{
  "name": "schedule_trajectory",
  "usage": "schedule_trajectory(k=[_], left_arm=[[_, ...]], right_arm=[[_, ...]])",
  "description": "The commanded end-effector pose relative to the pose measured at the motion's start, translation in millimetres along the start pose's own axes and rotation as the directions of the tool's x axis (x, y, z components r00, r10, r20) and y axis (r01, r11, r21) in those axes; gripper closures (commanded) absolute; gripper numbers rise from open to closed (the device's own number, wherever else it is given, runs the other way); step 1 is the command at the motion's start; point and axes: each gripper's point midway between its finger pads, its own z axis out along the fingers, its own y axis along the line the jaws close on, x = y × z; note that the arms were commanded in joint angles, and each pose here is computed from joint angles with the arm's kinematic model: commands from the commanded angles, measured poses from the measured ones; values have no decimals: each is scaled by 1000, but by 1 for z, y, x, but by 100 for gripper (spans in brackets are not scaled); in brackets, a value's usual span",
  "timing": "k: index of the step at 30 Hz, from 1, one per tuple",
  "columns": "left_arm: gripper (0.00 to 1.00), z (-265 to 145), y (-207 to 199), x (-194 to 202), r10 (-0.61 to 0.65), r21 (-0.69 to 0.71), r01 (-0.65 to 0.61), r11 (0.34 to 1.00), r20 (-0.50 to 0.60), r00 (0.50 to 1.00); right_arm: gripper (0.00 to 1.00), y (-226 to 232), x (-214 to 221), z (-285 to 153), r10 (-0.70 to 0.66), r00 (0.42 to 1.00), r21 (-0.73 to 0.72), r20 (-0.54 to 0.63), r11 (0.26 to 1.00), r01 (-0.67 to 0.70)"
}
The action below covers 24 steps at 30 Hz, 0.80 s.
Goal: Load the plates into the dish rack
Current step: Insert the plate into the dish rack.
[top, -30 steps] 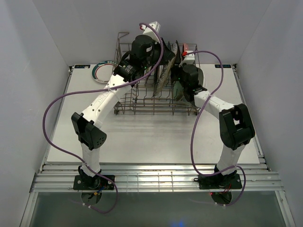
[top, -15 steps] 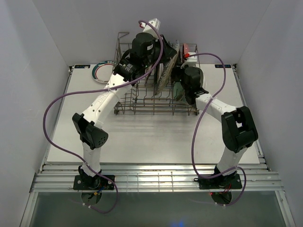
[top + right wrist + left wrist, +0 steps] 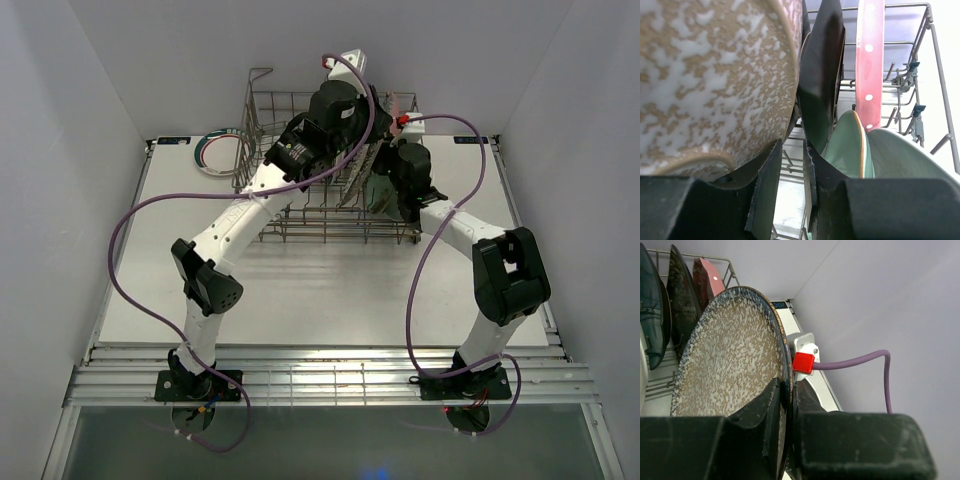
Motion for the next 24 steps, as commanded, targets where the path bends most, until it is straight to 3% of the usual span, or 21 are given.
schedule_trajectory(k=[1,24], left_arm=[[100,-60,-97,-88,-145,307,80,948,197,970],[100,-62,-91,-93,-156,271,97,958,207,966]], right_arm=[[70,13,-16,2,19,998,-60,55,998,-16],[70,45,-31,4,24,997,-201,76,979,-8]])
